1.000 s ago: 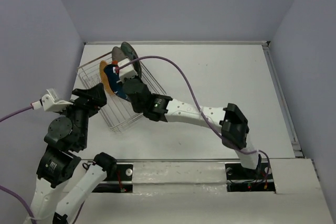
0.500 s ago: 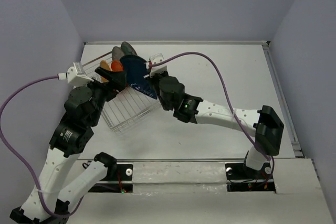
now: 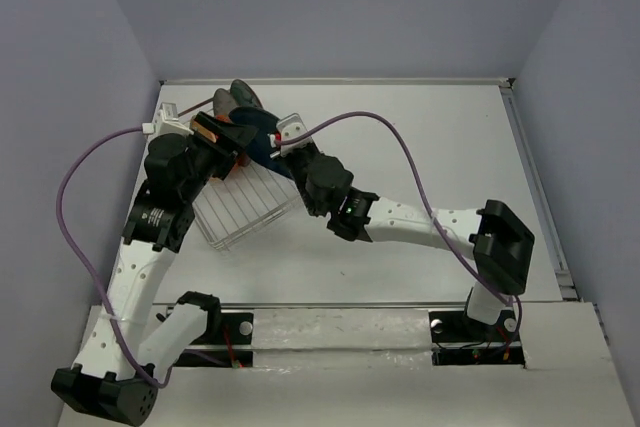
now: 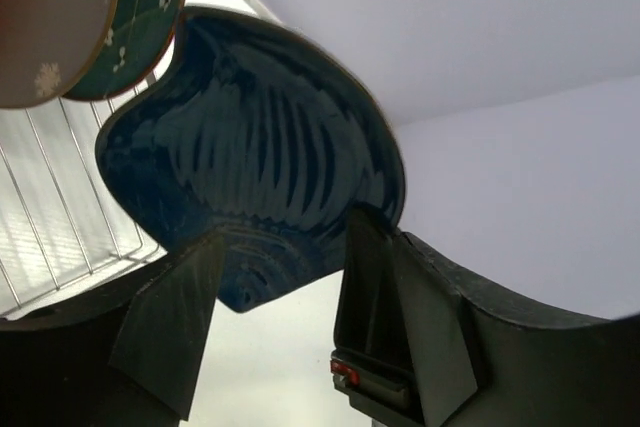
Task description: Load the plates into the dish rack
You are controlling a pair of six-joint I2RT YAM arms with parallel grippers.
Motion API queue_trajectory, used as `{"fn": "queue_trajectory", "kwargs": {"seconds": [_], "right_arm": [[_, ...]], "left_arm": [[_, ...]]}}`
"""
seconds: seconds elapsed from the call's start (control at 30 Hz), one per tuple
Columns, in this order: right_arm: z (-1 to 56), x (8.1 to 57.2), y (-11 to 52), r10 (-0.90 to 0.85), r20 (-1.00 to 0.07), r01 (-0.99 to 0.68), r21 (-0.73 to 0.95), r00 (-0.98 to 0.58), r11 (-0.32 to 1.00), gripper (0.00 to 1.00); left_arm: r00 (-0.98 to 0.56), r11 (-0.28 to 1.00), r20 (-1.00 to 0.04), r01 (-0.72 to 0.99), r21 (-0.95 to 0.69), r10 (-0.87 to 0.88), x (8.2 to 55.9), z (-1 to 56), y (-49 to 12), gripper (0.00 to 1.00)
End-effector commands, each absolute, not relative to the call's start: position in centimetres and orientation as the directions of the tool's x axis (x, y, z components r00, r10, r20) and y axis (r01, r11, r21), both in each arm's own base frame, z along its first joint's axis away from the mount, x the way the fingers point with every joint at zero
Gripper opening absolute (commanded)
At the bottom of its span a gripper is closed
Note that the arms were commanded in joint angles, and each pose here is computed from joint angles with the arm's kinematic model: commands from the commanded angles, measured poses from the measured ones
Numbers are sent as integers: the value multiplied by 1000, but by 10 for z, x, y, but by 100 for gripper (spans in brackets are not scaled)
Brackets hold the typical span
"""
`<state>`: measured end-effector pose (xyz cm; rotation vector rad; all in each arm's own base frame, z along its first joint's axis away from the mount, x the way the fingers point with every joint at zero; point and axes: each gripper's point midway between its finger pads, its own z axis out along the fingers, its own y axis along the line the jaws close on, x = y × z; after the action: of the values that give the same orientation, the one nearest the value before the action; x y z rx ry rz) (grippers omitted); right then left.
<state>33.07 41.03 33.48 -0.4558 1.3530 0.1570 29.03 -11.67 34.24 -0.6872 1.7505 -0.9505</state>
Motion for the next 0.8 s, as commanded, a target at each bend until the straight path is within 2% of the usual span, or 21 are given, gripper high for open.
{"fn": "queue_trajectory", "kwargs": {"seconds": [0.0,0.37,0.5,0.77], "right_arm": [[407,316,410,28,-918,-324,-111,396,940,7],[389,297,438,-14,-896,-296,-161,445,941,7],[390,293,441,-65,-872,-243,-206,486,948,7],[406,283,437,-104,-813,-169,-241,573,956,7]], "left_arm": [[-373,448,-438,64,-892,-818,294,359,-131,80],[-376,406,-404,76,-911,-834,301,350,-135,78],[-395,452,-424,22,-892,-815,304,330,-133,75],[-349,514,-475,-24,-858,-808,312,324,-118,65]]}}
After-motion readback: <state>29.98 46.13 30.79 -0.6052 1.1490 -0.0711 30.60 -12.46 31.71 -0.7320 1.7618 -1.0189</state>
